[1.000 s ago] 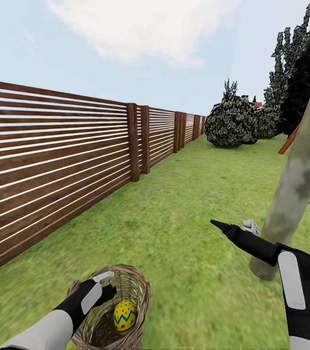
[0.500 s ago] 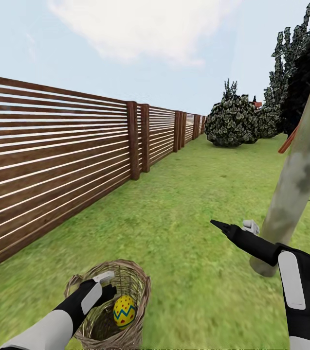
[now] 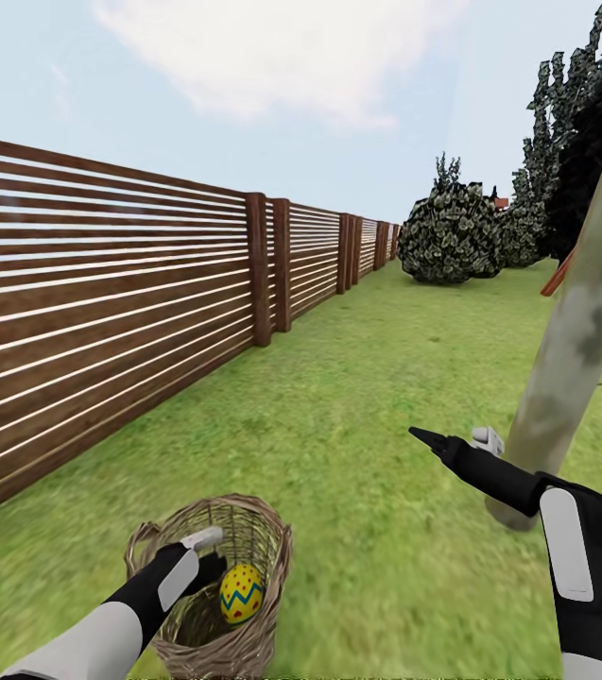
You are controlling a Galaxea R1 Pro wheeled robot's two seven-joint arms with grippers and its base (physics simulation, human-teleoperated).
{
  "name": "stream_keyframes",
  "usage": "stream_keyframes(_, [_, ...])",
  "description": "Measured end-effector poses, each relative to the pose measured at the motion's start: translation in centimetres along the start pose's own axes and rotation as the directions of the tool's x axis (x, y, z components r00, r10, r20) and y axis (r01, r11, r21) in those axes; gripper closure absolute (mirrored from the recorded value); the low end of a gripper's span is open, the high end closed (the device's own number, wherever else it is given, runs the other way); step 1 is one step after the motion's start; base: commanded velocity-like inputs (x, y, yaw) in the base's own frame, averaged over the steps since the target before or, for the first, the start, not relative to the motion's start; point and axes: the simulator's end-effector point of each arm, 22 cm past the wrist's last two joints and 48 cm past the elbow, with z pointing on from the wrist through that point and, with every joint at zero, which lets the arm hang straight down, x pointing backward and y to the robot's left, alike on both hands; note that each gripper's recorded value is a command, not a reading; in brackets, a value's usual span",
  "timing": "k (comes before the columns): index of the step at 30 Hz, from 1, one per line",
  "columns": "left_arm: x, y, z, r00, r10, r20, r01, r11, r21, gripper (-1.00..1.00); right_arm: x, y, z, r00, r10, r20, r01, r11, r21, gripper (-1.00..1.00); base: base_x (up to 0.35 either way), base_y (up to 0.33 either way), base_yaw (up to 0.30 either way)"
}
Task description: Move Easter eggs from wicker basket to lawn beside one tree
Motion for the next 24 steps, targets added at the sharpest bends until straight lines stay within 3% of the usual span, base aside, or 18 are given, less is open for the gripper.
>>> stream_keyframes(6, [0.87, 0.30, 1.00, 1.000, 0.000, 0.001, 0.000, 1.000, 0.000, -1.00, 1.07, -0.83, -0.09, 1.000, 0.000, 0.000, 0.000, 1.000, 0.000, -1.00, 0.000, 0.000, 0.000])
stream_keyframes(19, [0.88, 0.29, 1.00, 1.000, -0.002, 0.000, 0.002, 1.000, 0.001, -1.00, 1.09, -0.83, -0.10, 1.000, 0.000, 0.000, 0.000, 1.000, -0.001, -1.00, 0.001, 0.000, 0.000])
stream_keyframes(24, [0.97, 0.30, 0.98, 1.000, -0.001, -0.004, 0.001, 1.000, 0.001, -1.00, 1.08, -0.80, -0.12, 1.000, 0.000, 0.001, 0.000, 1.000, -0.001, -1.00, 0.171, 0.000, 0.000])
